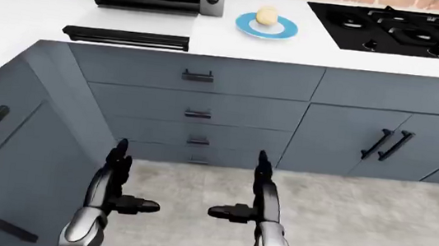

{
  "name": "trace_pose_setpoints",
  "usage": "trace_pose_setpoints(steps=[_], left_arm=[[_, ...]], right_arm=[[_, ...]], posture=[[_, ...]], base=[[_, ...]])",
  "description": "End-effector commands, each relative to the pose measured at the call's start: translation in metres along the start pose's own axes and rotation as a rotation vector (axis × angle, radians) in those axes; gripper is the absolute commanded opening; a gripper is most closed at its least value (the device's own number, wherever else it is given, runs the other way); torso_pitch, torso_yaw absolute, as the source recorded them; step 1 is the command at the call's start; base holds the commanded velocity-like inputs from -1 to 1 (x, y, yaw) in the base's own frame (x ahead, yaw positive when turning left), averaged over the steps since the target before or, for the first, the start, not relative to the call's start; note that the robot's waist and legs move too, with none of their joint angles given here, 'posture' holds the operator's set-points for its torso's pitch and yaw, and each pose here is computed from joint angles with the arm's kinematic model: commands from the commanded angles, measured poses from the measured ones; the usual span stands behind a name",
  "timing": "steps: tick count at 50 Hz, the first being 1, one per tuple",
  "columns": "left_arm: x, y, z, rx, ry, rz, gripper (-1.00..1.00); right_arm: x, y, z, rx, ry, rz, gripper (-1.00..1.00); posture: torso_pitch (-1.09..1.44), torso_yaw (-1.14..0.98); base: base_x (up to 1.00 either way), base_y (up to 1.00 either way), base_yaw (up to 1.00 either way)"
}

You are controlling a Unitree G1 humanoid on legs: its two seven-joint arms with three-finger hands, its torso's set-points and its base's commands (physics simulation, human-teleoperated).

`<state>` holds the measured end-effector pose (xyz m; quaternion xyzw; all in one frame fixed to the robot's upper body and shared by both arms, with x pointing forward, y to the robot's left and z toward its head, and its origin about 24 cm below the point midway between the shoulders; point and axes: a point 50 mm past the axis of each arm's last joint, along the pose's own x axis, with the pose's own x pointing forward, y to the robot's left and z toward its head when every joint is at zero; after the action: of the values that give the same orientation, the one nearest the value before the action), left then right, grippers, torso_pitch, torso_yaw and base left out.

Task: Place the bread on the tray of the toaster oven.

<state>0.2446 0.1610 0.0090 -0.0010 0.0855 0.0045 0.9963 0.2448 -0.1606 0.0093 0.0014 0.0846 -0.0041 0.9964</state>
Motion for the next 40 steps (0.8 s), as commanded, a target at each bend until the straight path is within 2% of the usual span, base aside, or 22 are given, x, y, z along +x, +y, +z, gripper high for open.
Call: trace_pose_setpoints(steps=[1, 5, 13, 18, 23, 27, 28, 29, 31, 34, 39, 40], left_arm=[[0.007, 0.002, 0.04, 0.021, -0.169, 0.008, 1.0], [0.008, 0.006, 0.051, 0.027, -0.19, 0.026, 1.0], [0.02, 0.005, 0.086, 0.053, -0.259, 0.037, 1.0], [0.026, 0.006, 0.127, 0.085, -0.335, 0.052, 1.0], [0.025, 0.015, 0.176, 0.117, -0.438, 0.076, 1.0], [0.022, 0.019, 0.213, 0.143, -0.536, 0.087, 1.0], [0.02, 0.019, 0.222, 0.105, -0.556, 0.079, 1.0], [0.018, 0.021, 0.234, 0.155, -0.593, 0.094, 1.0], [0.014, 0.022, 0.247, 0.127, -0.61, 0.09, 1.0], [0.005, 0.026, 0.269, 0.163, -0.654, 0.093, 1.0], [-0.003, 0.025, 0.295, 0.162, -0.708, 0.07, 1.0], [-0.006, 0.025, 0.3, 0.18, -0.721, 0.073, 1.0]], right_arm=[[0.009, -0.002, 0.04, -0.018, -0.18, -0.026, 1.0], [0.015, -0.004, 0.045, -0.015, -0.191, -0.024, 1.0], [0.022, -0.003, 0.08, -0.078, -0.231, 0.002, 1.0], [0.021, -0.006, 0.111, -0.123, -0.293, 0.01, 1.0], [0.023, -0.013, 0.153, -0.157, -0.378, 0.025, 1.0], [0.029, -0.013, 0.174, -0.172, -0.423, 0.027, 1.0], [0.031, -0.013, 0.18, -0.169, -0.439, 0.028, 1.0], [0.032, -0.011, 0.188, -0.173, -0.46, 0.038, 1.0], [0.032, -0.01, 0.2, -0.18, -0.492, 0.046, 1.0], [0.028, -0.009, 0.228, -0.202, -0.548, 0.051, 1.0], [0.025, -0.006, 0.262, -0.213, -0.618, 0.059, 1.0], [0.023, -0.005, 0.269, -0.221, -0.629, 0.066, 1.0]], posture=[[0.0, 0.0], [0.0, 0.0], [0.0, 0.0], [0.0, 0.0], [0.0, 0.0], [0.0, 0.0], [0.0, 0.0], [0.0, 0.0], [0.0, 0.0], [0.0, 0.0], [0.0, 0.0], [0.0, 0.0]], base=[[0.0, 0.0, 0.0], [0.0, 0.0, 0.0], [0.0, 0.0, 0.0], [0.0, 0.0, 0.0], [0.0, 0.0, 0.0], [0.0, 0.0, 0.0], [0.0, 0.0, 0.0], [0.0, 0.0, 0.0], [0.0, 0.0, 0.0], [0.01, 0.0, 0.0], [0.17, 0.0, 0.0], [0.24, 0.0, 0.0]])
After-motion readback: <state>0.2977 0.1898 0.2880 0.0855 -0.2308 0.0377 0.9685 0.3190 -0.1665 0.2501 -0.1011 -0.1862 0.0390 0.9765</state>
